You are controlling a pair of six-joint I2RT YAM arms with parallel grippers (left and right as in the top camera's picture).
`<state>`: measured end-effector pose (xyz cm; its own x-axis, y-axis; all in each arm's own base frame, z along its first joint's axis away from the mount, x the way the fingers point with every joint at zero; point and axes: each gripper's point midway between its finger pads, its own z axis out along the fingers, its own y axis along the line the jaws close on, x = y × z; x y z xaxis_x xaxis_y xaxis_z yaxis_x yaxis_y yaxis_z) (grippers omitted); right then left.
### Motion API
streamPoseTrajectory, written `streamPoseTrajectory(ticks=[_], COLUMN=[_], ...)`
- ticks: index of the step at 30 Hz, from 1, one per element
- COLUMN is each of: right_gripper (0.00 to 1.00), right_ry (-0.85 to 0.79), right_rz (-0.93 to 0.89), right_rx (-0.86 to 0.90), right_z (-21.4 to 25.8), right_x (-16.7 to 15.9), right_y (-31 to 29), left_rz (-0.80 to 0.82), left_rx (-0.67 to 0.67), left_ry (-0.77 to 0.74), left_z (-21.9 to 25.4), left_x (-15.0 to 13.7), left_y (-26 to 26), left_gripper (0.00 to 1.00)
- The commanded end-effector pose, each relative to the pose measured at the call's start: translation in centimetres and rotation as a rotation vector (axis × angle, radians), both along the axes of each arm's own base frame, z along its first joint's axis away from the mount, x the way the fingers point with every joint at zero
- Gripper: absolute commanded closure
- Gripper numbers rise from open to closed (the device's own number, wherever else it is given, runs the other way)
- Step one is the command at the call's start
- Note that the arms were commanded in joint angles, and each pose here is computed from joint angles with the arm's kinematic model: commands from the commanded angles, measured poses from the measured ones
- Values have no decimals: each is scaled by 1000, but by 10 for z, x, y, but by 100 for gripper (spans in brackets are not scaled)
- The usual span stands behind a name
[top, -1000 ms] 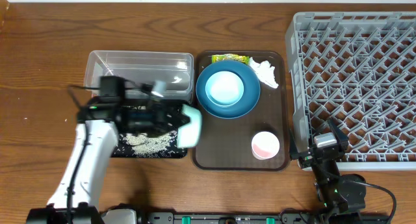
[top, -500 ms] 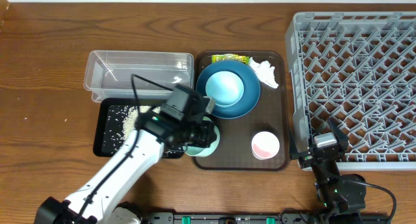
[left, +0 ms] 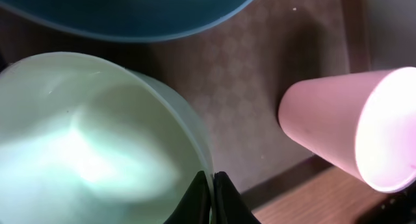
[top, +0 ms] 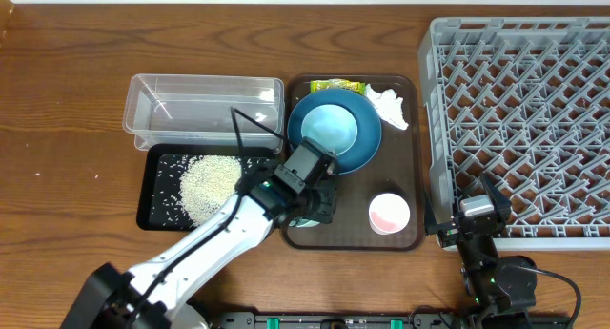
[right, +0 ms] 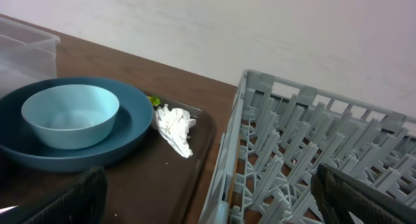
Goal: Sort waste into correct bins and load items into the dishwasher rack
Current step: 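Carry the emptied bowl back and set it on the brown tray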
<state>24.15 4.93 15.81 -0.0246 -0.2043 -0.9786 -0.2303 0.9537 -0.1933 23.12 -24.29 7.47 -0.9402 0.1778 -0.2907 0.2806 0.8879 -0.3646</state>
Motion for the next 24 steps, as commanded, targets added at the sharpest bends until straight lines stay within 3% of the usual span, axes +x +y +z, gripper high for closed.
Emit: streamPoseTrajectory(ticks=[1,8,14,24], right_gripper=[1,1,1,1], right_ry=[2,2,2,2], right_rz=[-6,-6,-6,-6], right_rx=[-3,-3,-3,-3], right_z=[-1,-1,-1,-1], right_x=[0,0,0,0], right_y=[-2,-2,-2,-2], left_rz=[13,12,7,63], left_rx=[33,19,-19,-9], left_ry=[7,-9,-63,-191], left_z=[-11,-7,15,46], left_x=[3,5,16,42], left_y=[2,-1,-9,-7], left_gripper=[93,83,50,48])
